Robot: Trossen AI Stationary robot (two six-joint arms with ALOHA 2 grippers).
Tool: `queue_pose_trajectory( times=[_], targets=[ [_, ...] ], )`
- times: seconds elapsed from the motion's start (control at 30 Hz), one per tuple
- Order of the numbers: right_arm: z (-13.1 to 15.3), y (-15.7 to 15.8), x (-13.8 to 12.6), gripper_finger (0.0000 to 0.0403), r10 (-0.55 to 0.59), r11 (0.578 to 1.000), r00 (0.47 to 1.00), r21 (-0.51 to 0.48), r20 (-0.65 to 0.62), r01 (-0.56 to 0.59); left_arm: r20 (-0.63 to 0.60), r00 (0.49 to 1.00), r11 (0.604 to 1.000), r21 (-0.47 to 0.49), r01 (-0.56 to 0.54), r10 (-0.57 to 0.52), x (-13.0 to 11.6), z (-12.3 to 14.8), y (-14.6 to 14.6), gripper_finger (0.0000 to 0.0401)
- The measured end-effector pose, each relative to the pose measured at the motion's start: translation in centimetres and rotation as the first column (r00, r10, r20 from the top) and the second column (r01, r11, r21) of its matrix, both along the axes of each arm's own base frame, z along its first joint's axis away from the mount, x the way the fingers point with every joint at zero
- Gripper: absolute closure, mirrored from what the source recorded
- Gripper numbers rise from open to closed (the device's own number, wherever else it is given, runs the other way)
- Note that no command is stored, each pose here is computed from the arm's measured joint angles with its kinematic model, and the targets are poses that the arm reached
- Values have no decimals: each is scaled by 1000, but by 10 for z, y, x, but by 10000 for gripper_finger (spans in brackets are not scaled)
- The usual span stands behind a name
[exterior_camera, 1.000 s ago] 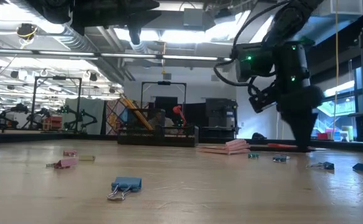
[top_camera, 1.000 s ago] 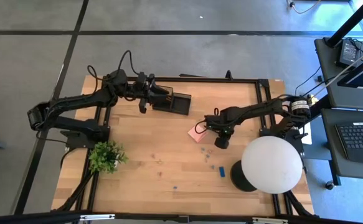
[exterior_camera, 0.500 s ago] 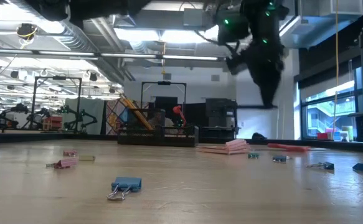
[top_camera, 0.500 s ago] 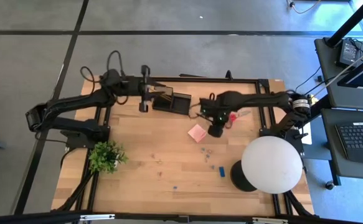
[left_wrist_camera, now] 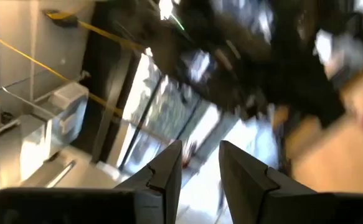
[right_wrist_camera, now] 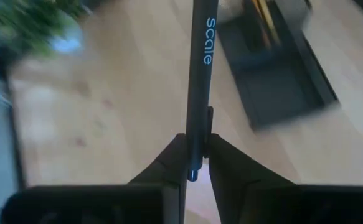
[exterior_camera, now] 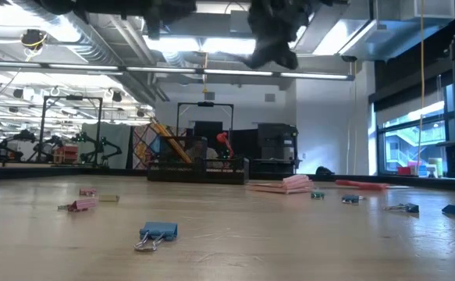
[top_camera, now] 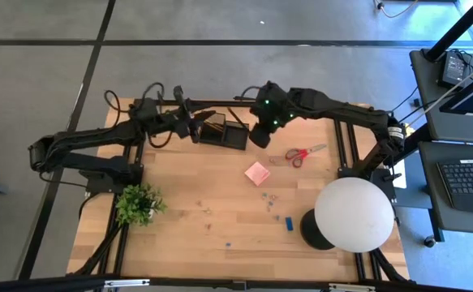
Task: Pick and place office supplies into organizer
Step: Put the black pen into the black desk organizer
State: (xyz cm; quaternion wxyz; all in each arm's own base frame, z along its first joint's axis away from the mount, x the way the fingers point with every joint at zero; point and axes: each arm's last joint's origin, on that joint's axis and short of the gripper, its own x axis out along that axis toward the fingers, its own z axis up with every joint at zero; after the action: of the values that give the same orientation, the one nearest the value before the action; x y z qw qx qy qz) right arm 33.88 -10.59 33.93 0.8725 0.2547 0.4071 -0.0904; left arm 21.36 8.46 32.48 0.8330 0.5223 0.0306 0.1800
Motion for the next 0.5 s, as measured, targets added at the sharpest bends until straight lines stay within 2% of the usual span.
queue_pose_trajectory(
  times=[0.1, 0.2, 0.33, 0.5],
  targets=[
    [8, -3, 3, 349, -17, 1000, 998, 1, 59, 17, -90, 992, 991, 103, -84, 93, 2, -5, -3, 300],
    [9, -7, 2, 349, -50, 999, 996, 11, 68, 50, -132, 980, 967, 225, -119, 151, 3, -5, -7, 300],
    [9, -12, 3, 349, -100, 994, 992, 42, 82, 97, -185, 967, 927, 362, -97, 173, 6, -6, -15, 300],
    [11, -15, 5, 349, -145, 986, 983, 104, 113, 134, -265, 943, 892, 447, -66, 203, 11, -13, -23, 300]
  ],
)
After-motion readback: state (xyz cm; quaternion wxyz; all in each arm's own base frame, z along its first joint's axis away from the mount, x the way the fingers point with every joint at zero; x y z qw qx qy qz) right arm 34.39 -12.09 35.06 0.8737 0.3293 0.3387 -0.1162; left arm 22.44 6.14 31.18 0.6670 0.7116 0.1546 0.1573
